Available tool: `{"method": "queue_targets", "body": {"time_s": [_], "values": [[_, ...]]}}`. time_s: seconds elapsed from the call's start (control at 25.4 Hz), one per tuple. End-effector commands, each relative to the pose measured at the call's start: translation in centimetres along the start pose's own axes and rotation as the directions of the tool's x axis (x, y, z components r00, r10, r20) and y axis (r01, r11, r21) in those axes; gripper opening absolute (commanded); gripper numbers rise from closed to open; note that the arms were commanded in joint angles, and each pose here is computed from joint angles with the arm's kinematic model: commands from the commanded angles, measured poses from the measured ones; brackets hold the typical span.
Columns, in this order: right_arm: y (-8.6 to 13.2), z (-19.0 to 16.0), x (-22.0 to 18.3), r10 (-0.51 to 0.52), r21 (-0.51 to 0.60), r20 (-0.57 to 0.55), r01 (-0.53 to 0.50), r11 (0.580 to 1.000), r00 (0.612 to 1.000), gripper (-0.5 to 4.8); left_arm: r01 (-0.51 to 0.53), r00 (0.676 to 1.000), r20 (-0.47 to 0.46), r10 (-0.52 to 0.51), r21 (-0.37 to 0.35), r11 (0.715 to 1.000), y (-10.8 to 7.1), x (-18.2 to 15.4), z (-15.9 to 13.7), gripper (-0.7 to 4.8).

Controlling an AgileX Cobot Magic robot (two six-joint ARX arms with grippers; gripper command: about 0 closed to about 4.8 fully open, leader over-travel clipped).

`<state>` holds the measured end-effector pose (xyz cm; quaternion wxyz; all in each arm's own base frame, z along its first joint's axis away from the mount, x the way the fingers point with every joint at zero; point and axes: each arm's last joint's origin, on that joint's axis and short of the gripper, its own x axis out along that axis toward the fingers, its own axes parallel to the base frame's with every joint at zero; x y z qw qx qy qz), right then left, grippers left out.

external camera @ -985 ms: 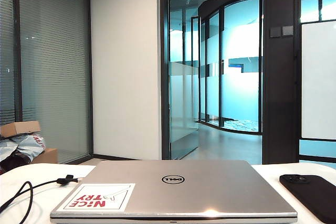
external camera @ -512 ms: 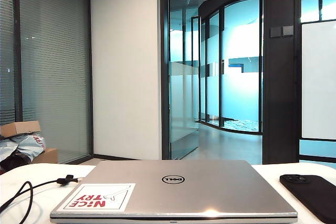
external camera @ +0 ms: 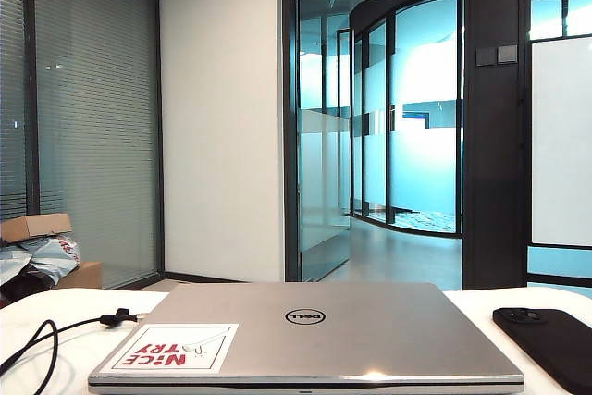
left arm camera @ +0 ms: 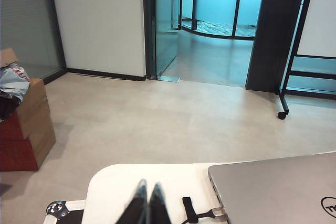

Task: Pick up the charging cable and the phone, plug the charging cable into the charging port on the phone, and finally place them back on the table.

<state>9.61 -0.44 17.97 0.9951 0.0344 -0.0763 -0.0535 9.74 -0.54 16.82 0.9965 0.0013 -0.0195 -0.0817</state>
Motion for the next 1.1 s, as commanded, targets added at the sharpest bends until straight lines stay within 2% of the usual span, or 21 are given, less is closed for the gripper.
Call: {"method": "queue_targets", "body": {"time_s": [0.04,0.32,1.1], "values": [[0.20,0.10,-0.02,0.065,0.005,0.014,-0.065,0.998,0.998,-0.01,0.001,1.000,0.011,-0.001,0.002,1.000,0.00,0.01,0.10,-0.05],[-0.03,0.13,-0.01,-0.001,0.005,0.020,0.001,1.000,1.000,-0.01,0.001,1.000,0.011,-0.001,0.002,1.000,0.00,0.01,0.10,-0.05],[-0.02,0.06,-0.01,-0.001,0.005,0.011,0.001,1.000,1.000,-0.01,0.001,1.000,0.011,-0.001,0.002,1.000,0.00,0.01,0.10,-0.05]]}}
